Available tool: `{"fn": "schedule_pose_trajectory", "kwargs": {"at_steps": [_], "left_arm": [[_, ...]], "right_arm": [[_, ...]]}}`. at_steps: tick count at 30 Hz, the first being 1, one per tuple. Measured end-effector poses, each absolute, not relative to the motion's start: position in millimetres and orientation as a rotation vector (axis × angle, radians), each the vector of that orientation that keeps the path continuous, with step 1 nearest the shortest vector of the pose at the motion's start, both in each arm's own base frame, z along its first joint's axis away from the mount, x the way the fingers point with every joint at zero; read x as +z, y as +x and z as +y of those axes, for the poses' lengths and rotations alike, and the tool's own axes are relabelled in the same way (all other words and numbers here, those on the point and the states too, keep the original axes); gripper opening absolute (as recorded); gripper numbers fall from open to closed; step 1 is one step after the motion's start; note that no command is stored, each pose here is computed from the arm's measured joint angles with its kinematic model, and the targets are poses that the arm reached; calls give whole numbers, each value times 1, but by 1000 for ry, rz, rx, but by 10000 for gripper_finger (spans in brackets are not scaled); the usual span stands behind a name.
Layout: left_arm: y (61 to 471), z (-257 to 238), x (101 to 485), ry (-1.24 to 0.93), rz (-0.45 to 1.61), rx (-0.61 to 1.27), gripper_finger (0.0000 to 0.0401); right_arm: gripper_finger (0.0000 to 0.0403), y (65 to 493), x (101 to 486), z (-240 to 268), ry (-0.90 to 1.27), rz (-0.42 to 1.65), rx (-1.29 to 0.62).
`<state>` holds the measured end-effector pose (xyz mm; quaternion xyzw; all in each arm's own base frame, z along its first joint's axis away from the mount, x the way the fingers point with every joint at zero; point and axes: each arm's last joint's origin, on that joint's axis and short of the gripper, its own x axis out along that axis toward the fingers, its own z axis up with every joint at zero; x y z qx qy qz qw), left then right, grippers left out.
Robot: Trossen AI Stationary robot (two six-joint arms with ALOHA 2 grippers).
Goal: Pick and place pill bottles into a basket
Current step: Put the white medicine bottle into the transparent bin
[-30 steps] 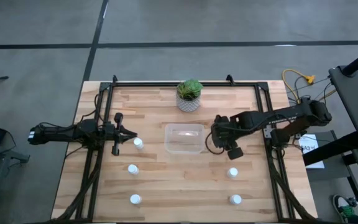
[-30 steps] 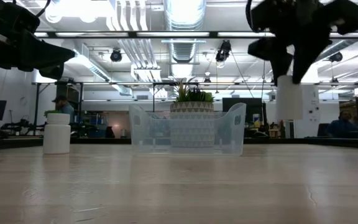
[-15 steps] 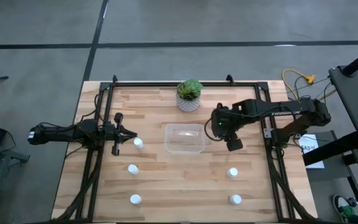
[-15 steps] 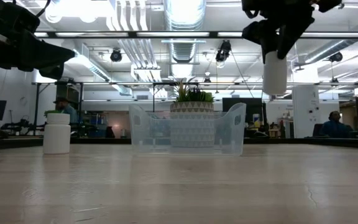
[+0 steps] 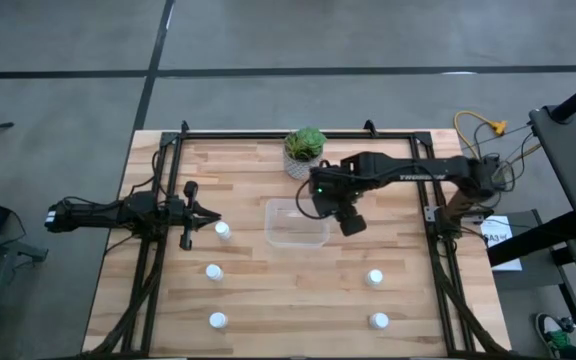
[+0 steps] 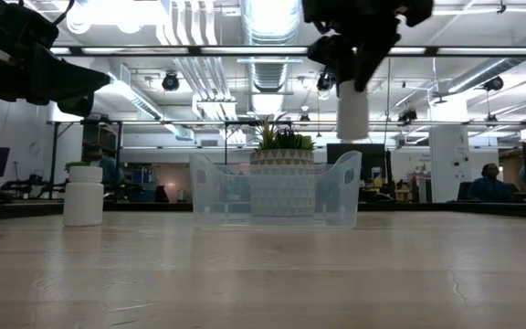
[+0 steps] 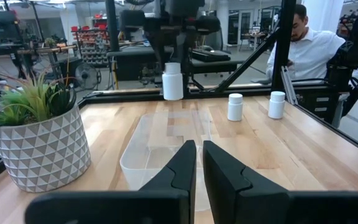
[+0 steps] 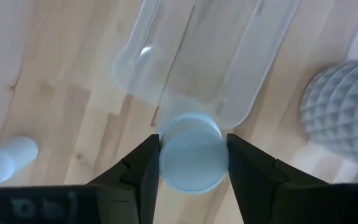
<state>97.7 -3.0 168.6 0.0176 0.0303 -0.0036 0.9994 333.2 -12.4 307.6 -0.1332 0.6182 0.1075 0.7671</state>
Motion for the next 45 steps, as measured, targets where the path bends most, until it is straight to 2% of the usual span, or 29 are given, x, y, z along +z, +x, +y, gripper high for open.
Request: {"fn": "schedule_pose_trajectory", "kwargs": {"at_steps": [8, 22, 45], "left_arm": [[98, -3, 169, 35, 61, -7, 12], [98, -3, 169, 35, 60, -7, 12], [98, -3, 169, 35, 61, -7, 12]], "right_arm": [[147, 350, 308, -23, -321, 1333, 248], [147, 363, 282, -37, -337, 1285, 262], [146, 361, 235, -39, -360, 1300, 273]]}}
